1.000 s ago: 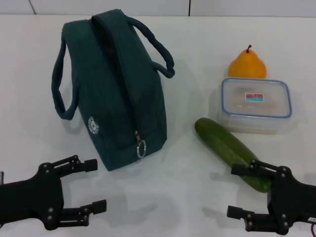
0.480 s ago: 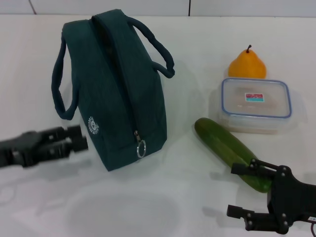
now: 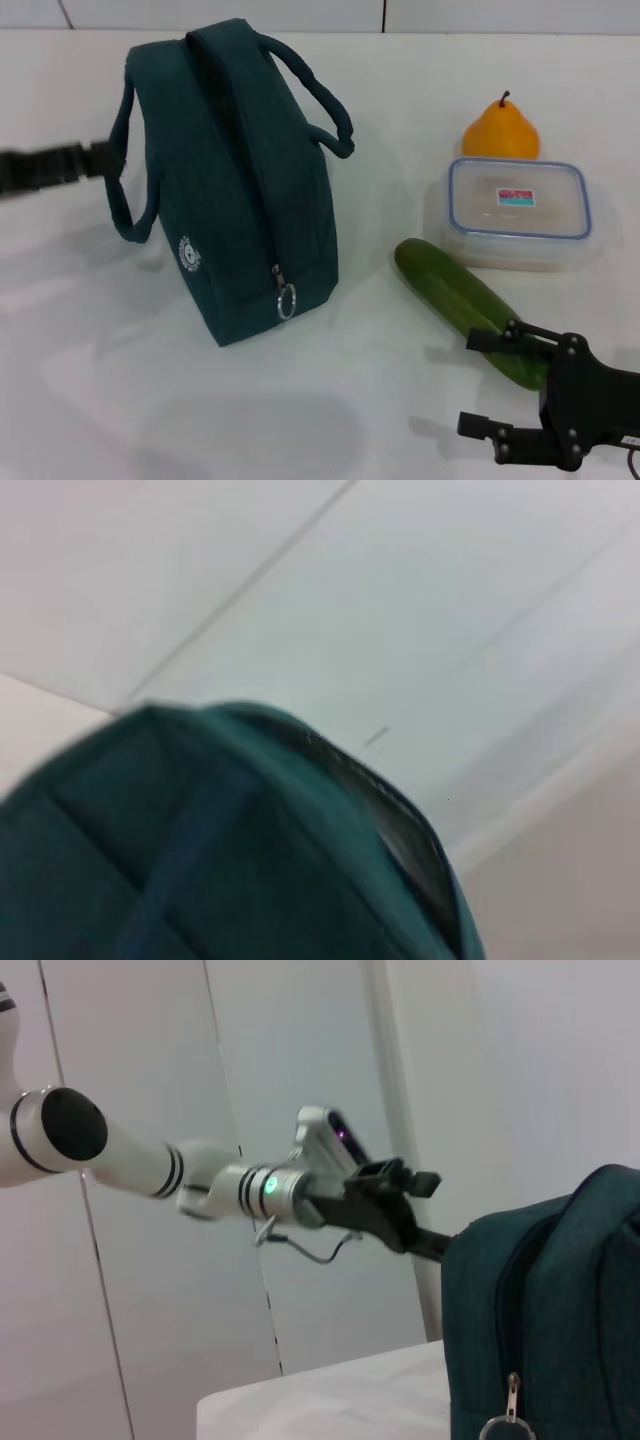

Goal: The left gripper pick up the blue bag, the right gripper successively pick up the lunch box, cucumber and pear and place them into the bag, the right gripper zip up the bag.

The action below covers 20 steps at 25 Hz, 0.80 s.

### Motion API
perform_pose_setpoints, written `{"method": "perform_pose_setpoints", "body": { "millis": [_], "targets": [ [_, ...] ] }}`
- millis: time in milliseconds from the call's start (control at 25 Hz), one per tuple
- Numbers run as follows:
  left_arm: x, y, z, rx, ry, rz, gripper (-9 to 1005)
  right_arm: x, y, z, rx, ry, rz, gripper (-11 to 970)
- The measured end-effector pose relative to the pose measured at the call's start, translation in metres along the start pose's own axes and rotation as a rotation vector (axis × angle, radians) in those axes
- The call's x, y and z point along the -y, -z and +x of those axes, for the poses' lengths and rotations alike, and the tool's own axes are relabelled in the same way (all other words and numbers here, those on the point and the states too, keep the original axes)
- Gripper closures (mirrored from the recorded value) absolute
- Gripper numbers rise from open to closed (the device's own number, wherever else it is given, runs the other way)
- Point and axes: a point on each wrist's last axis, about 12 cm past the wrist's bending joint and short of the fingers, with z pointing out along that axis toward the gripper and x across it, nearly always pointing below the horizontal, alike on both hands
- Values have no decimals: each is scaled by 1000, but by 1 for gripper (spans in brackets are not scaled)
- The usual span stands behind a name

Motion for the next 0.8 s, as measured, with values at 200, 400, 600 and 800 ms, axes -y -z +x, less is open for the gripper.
{"method": "perform_pose_setpoints", "body": {
  "millis": [200,400,600,800],
  "targets": [
    [15,-4,-45,-8,6,-113,124,0,0,0,0,0,3,145],
    [32,-30,-77,-136,13,-273,125,1,0,-1,3,2,6,145],
    [39,-54,-89,-238,42,-351,125,3,0,-2,9,4,21,145],
    [42,-66,-94,-288,69,-393,126,5,-1,0,-3,5,37,145]
  ]
}}
